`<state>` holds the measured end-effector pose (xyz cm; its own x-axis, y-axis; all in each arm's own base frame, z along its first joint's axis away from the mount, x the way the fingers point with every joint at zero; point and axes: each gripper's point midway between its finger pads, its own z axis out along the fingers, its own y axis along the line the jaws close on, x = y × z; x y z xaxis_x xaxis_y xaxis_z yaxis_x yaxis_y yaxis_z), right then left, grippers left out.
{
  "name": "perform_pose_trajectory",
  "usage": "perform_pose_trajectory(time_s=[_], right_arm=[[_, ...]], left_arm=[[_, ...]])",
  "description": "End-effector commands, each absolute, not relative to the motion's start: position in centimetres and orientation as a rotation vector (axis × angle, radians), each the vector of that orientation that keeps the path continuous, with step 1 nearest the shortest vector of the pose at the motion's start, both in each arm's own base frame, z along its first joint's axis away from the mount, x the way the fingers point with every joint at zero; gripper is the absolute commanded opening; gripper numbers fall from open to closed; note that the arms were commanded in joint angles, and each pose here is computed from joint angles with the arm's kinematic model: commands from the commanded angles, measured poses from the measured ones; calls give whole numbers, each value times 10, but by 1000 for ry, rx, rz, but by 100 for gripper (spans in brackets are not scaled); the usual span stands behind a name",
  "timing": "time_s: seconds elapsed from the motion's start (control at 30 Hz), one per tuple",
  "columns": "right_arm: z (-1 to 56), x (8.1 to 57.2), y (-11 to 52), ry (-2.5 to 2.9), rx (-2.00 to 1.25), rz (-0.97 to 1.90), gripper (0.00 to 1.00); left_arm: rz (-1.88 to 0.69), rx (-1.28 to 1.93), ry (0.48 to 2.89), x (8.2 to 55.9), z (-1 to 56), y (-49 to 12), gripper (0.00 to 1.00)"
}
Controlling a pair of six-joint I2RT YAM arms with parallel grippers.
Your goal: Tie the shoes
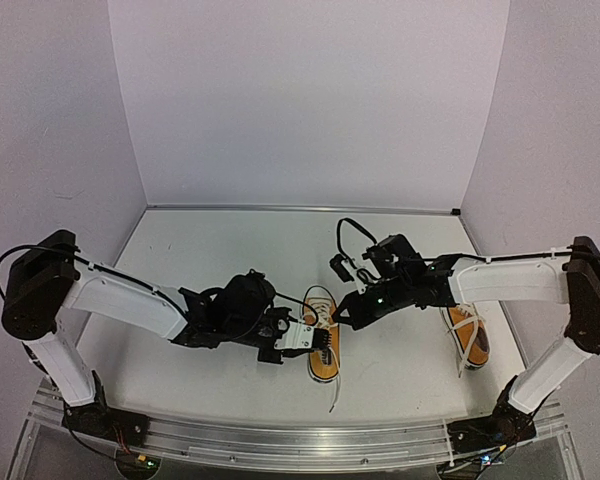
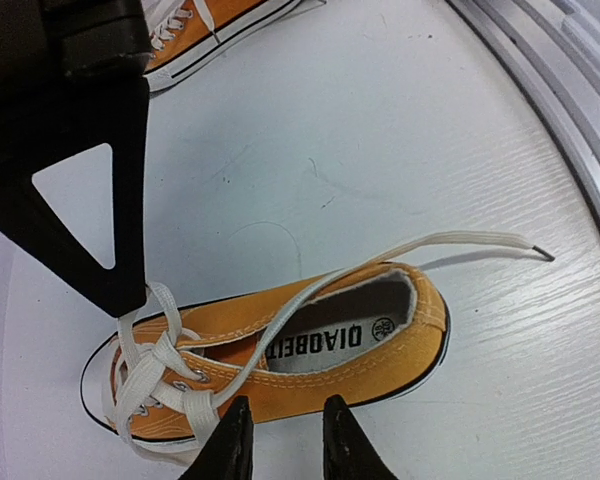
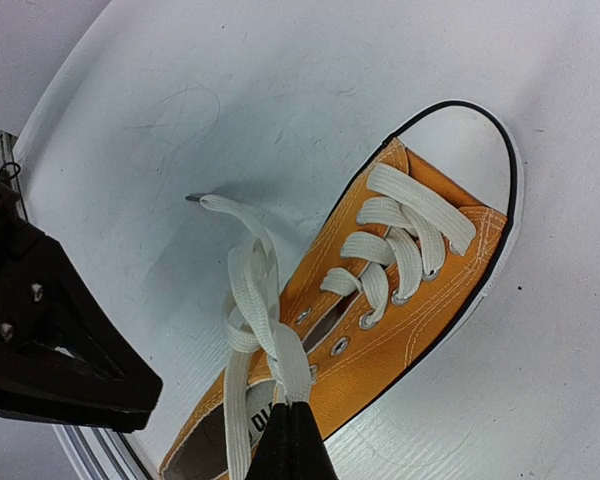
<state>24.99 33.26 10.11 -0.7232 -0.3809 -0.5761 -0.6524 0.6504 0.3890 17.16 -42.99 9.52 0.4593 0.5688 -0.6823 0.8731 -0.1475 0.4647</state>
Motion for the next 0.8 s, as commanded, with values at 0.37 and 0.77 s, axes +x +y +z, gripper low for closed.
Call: perform_pose_trajectory(time_s=[0.37,0.77], right_arm=[[104,254,337,2406,-797,840,0],[101,254,338,2410,-802,845,0]], left_arm=[[-293,1892,1173,197,89,-455,20],[-293,1897,1145,194,100,-457,25]])
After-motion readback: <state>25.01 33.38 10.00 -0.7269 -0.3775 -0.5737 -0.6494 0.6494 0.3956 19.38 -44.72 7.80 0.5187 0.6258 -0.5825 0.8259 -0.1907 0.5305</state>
